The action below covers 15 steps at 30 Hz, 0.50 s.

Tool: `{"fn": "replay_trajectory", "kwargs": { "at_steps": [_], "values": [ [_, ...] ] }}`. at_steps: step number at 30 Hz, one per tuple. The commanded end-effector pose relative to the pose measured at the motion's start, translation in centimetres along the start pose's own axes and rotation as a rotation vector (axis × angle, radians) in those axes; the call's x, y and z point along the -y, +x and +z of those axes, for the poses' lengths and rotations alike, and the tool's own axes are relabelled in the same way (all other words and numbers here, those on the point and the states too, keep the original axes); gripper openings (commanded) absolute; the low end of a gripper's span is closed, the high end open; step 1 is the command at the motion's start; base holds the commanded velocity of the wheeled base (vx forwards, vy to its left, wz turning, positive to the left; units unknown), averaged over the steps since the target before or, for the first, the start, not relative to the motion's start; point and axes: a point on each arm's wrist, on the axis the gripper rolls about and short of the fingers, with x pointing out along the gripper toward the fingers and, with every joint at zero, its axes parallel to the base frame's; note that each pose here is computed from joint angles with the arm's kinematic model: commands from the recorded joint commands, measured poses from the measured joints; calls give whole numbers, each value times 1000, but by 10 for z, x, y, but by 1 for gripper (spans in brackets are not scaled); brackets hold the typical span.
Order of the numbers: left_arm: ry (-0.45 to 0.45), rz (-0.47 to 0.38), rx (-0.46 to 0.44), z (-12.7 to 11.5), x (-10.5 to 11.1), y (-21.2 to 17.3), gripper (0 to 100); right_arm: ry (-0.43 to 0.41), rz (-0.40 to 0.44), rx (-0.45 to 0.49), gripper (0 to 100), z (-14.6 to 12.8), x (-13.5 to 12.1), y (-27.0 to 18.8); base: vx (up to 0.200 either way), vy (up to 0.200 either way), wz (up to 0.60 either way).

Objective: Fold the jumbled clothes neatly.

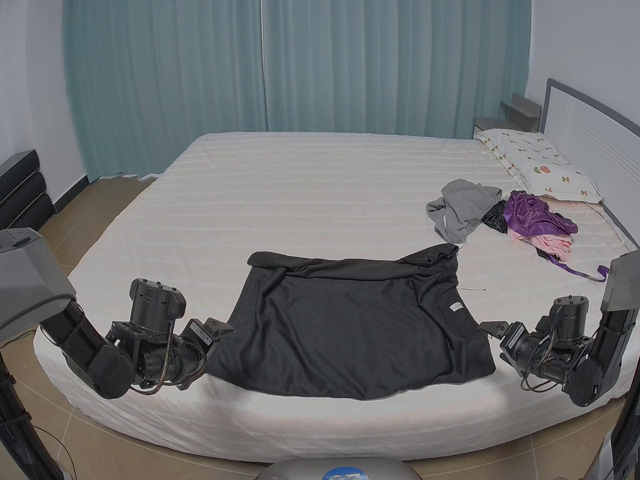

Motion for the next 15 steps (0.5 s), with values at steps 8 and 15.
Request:
{"fn": "replay_trajectory", "kwargs": {
  "at_steps": [8,15],
  "values": [
    [6,-4,-5,-2,1,-1,100,-7,-7,-23,100,-6,2,4,0,-175,0],
    [6,4,-5,-3,-1,-1,100,-15,-5,-40,100,-11,1,4,0,0,0]
  ]
}}
